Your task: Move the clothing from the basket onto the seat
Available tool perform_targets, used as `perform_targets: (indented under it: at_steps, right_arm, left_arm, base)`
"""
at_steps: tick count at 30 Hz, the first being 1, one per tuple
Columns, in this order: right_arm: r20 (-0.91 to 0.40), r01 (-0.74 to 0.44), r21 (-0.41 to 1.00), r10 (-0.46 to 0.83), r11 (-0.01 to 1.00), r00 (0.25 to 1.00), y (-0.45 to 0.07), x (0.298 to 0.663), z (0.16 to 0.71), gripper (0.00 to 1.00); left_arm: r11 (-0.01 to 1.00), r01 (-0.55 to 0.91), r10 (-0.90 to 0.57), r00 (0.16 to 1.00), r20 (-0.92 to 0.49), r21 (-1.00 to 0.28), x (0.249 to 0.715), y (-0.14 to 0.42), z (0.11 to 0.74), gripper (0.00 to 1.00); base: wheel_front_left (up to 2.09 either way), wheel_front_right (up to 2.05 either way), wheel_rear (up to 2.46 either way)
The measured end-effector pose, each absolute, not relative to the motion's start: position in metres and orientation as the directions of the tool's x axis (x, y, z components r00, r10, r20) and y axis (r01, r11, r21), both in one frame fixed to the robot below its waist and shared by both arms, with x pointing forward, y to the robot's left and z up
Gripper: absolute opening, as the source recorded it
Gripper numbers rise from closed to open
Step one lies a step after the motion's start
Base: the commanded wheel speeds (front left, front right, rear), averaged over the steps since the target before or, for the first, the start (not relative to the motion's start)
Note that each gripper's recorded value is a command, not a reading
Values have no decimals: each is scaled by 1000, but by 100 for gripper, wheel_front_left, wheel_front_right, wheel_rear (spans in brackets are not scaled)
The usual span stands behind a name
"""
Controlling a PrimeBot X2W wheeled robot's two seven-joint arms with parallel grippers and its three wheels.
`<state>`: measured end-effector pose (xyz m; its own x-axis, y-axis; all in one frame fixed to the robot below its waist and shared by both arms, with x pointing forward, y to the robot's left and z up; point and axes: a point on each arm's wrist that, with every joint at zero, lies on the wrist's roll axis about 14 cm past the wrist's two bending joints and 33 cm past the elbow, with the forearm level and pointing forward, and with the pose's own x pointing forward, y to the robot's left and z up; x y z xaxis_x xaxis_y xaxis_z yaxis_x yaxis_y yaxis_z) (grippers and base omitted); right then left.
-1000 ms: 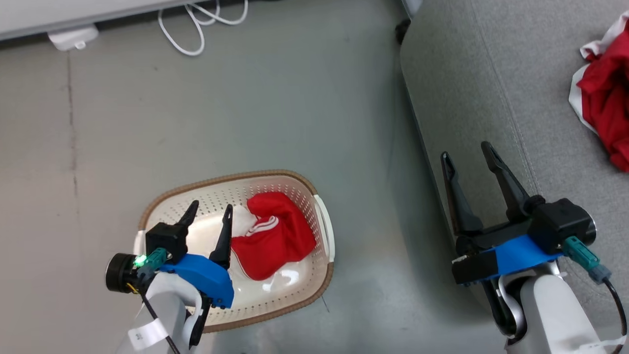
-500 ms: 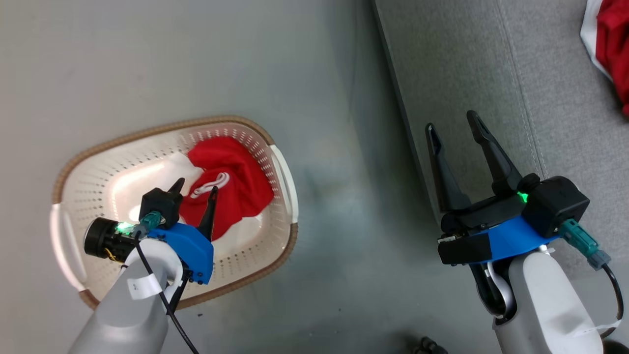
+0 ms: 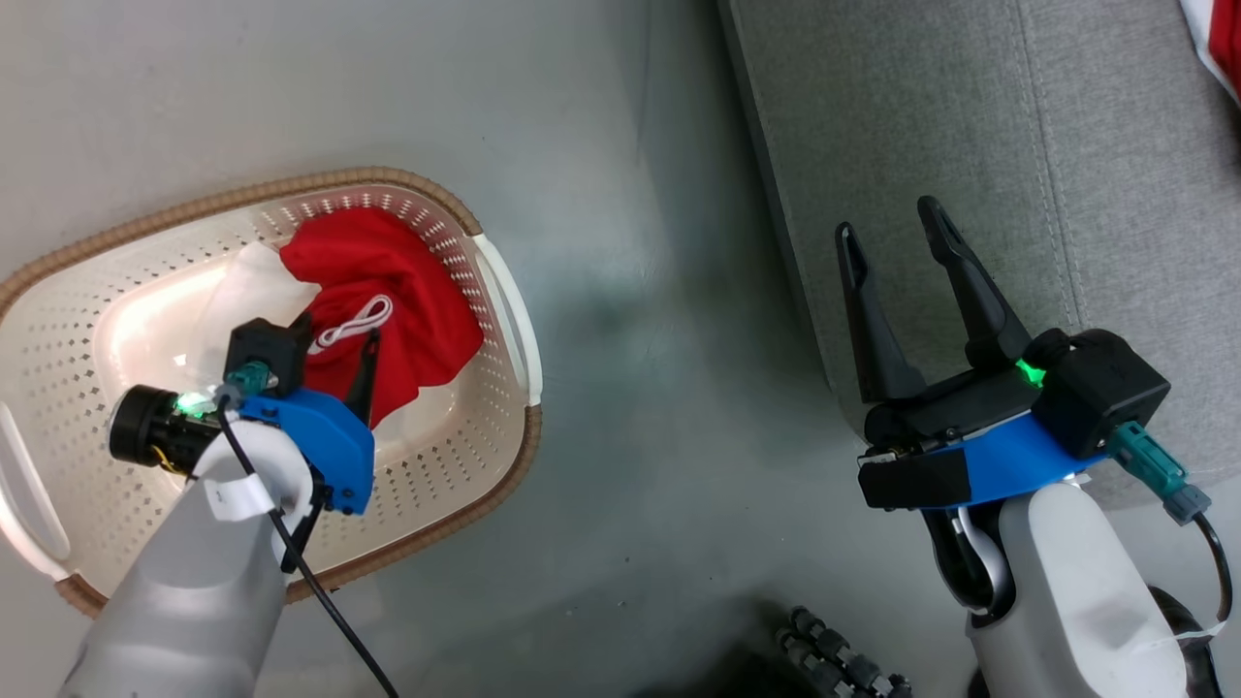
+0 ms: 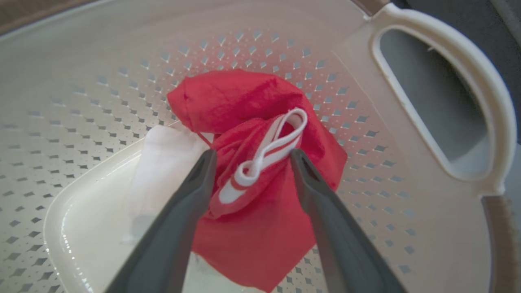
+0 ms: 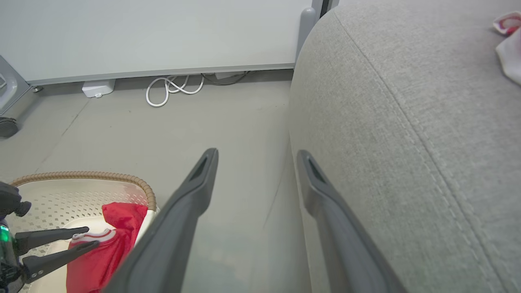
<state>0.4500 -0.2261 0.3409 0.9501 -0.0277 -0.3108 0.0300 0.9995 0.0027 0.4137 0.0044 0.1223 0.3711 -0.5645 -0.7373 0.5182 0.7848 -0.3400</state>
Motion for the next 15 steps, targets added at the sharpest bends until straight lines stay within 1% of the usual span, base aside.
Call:
perform_targets:
  at_steps: [6,11,15]
  right_arm:
    - [-307,14,-10,-16,1000,951,-225,456,337,100]
    - [-318,10,-15,-14,1000,948,-224,455,333,100]
    - [-319,12,-17,-17,1000,948,-225,455,333,100]
  left_arm:
    - [793,499,-549,338,-764,-349,409,6,106,100]
    - [790,495,-543,294,-787,-360,400,3,97,100]
    - [794,491,-533,279,-799,-358,398,4,94,100]
  base:
    - [0,0,0]
    - [0,0,0]
    - [0,0,0]
